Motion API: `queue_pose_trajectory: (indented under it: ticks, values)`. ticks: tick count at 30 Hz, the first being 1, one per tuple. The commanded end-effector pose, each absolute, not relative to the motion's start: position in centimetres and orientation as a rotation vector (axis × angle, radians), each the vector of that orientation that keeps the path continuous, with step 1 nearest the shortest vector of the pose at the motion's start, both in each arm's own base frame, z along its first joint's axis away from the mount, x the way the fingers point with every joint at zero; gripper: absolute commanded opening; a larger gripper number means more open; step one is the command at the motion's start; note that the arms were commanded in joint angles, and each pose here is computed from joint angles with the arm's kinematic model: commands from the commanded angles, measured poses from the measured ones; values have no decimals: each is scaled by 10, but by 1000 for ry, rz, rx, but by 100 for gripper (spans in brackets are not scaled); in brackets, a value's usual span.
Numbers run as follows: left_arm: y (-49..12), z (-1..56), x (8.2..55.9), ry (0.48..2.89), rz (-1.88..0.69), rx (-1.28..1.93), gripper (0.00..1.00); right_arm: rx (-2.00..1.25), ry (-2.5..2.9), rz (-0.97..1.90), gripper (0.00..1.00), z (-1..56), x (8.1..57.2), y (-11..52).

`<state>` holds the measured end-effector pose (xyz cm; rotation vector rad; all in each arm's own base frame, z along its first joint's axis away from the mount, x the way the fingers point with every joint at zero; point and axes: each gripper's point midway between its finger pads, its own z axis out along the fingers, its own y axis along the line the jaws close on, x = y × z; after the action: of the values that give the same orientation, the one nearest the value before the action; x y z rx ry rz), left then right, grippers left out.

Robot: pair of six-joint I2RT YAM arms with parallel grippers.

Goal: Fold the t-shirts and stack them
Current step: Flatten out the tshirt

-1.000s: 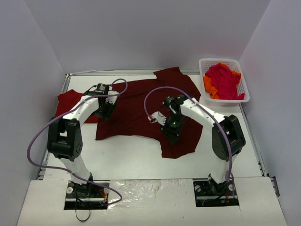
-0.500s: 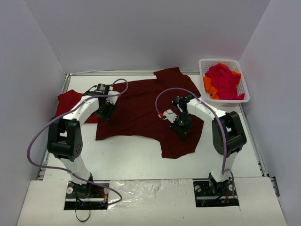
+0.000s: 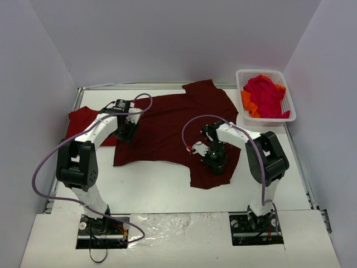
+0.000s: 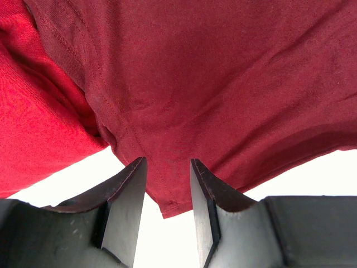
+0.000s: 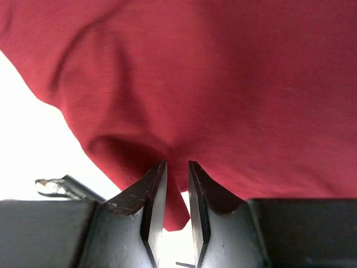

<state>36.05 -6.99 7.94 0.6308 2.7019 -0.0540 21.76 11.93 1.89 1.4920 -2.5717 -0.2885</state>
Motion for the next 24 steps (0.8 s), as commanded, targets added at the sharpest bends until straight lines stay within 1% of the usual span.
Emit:
queue_pose_trajectory:
  ticks: [1, 6, 10, 13, 19, 24]
  values:
    - [-74, 102, 367, 2638, -59, 647, 36, 1511, -2408, -358, 19, 36, 173, 125]
    - [-74, 101, 367, 2646, -60, 649, 36, 1561, -2297, -432, 20, 44, 147, 138]
    - [-74, 102, 366, 2643, -58, 654, 36, 1590, -2286, -447, 20, 48, 149, 140]
    - [-74, 102, 365, 2643, -59, 653, 36, 1594, -2367, -420, 20, 54, 171, 138]
    - [-82, 102, 368, 2639, -91, 664, 36, 1524, -2651, -419, 21, 72, 237, 128]
    - [-107, 105, 360, 2640, -202, 738, 35, 1440, -2752, -304, 21, 54, 260, 121]
